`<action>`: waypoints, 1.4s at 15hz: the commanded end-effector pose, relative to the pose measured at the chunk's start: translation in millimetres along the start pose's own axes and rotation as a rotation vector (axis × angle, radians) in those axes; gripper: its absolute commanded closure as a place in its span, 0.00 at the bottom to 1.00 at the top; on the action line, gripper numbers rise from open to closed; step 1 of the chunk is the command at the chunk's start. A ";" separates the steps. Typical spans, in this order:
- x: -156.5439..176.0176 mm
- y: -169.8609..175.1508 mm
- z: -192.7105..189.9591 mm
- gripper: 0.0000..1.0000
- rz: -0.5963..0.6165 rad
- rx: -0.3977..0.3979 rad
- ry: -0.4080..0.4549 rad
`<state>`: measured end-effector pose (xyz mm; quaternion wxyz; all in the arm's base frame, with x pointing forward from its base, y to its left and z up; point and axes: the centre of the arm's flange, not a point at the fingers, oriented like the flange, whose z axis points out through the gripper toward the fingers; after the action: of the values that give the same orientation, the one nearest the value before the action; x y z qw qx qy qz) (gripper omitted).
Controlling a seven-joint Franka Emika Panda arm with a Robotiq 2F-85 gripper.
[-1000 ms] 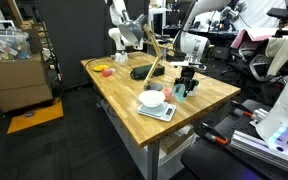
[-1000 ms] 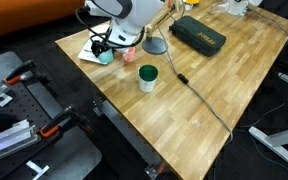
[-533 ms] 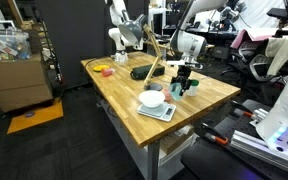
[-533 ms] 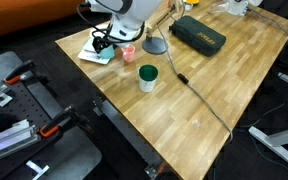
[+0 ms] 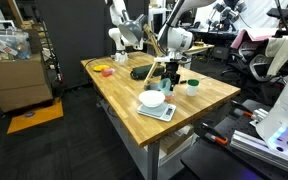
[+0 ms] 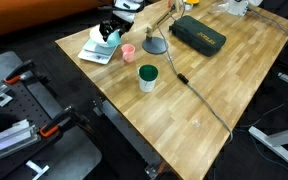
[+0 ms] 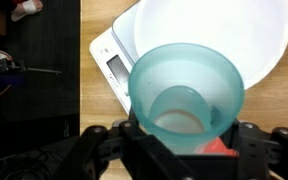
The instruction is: Pour the water out of the blue cup into the white bowl
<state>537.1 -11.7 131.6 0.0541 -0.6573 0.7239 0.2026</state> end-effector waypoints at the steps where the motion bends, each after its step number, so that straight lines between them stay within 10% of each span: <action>1: -17.3 -20.7 -1.5 0.52 0.020 -0.025 0.143; 10: -69.3 -48.6 -7.7 0.52 -0.008 -0.038 0.478; 21: -104.8 -29.5 6.8 0.52 -0.113 -0.126 0.493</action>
<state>581.6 83.1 149.3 -0.1426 -0.7201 0.6751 0.0726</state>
